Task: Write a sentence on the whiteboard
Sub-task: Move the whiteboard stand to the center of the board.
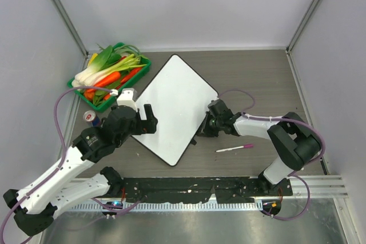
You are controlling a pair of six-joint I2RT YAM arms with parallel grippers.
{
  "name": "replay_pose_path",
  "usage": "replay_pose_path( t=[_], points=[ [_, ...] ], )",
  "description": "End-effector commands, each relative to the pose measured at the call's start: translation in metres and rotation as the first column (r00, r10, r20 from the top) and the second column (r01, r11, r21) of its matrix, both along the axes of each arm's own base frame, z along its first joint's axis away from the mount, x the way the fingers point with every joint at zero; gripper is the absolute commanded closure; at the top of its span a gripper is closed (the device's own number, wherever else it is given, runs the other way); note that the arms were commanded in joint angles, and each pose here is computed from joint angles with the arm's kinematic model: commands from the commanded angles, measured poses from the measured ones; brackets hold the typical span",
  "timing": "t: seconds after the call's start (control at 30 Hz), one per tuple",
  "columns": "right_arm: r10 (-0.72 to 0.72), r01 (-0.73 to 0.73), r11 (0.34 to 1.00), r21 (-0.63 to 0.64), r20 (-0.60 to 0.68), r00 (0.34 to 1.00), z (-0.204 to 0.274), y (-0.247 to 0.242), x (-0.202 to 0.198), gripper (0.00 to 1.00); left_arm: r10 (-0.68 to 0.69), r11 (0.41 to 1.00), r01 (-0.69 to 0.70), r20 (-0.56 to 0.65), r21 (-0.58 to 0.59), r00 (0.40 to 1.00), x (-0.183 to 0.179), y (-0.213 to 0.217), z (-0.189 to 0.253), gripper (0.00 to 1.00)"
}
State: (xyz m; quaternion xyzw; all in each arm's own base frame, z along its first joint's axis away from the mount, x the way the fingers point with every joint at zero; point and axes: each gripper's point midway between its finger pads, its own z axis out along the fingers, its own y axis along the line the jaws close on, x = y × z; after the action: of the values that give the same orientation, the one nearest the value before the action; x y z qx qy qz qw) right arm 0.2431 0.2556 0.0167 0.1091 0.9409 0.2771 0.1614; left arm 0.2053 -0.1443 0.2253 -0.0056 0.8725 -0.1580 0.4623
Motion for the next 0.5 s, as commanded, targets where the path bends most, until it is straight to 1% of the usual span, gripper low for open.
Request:
replay_pose_path(
  t=[0.0,0.07,0.13,0.23,0.27,0.3,0.33,0.37,0.4,0.43,0.47],
  points=[
    [0.031,-0.032,0.999,-0.021,-0.077,0.997,-0.018,0.016,-0.026,0.99,0.021,1.0,-0.021,0.035,-0.015,0.999,0.005,0.003,0.018,0.0],
    [0.065,-0.066,0.998,-0.008,-0.083,0.994,-0.017,0.03,-0.035,0.98,0.017,1.0,-0.016,0.03,-0.011,0.999,0.005,0.001,0.016,0.0],
    [0.084,-0.084,0.996,0.0,-0.078,0.993,-0.013,0.037,-0.036,0.99,0.012,1.0,-0.012,0.027,-0.006,1.0,0.006,0.0,0.015,0.0],
    [0.103,-0.104,0.995,-0.014,-0.061,0.993,-0.005,0.036,-0.037,0.98,0.004,1.0,-0.004,0.016,0.002,1.0,0.007,-0.003,0.013,0.0],
    [0.112,-0.114,0.992,-0.044,-0.043,0.993,-0.001,0.031,-0.036,0.99,0.001,1.0,-0.001,0.015,0.001,1.0,0.008,-0.004,0.013,0.0],
    [0.116,-0.12,0.99,-0.08,-0.052,0.992,0.0,0.023,-0.039,0.98,-0.004,1.0,0.004,0.007,0.007,1.0,0.008,-0.005,0.011,0.0],
    [0.13,-0.129,0.987,-0.099,0.0,0.992,0.011,0.021,-0.032,0.98,-0.008,1.0,0.008,0.006,0.006,1.0,0.008,-0.006,0.012,0.0],
    [0.135,-0.136,0.981,-0.136,-0.016,0.991,0.011,0.013,-0.037,0.92,-0.009,1.0,0.009,-0.001,0.01,1.0,0.008,-0.007,0.01,0.0],
    [0.149,-0.142,0.976,-0.163,0.028,0.988,0.02,0.009,-0.031,0.86,-0.009,1.0,0.009,-0.004,0.012,1.0,0.009,-0.007,0.009,0.0],
    [0.155,-0.149,0.97,-0.194,0.02,0.988,0.021,0.002,-0.034,0.82,-0.01,1.0,0.01,-0.004,0.011,1.0,0.009,-0.008,0.009,0.0],
    [0.17,-0.154,0.961,-0.228,0.051,0.984,0.027,-0.006,-0.031,0.75,-0.01,1.0,0.01,-0.002,0.007,1.0,0.009,-0.008,0.009,0.0]
  ],
)
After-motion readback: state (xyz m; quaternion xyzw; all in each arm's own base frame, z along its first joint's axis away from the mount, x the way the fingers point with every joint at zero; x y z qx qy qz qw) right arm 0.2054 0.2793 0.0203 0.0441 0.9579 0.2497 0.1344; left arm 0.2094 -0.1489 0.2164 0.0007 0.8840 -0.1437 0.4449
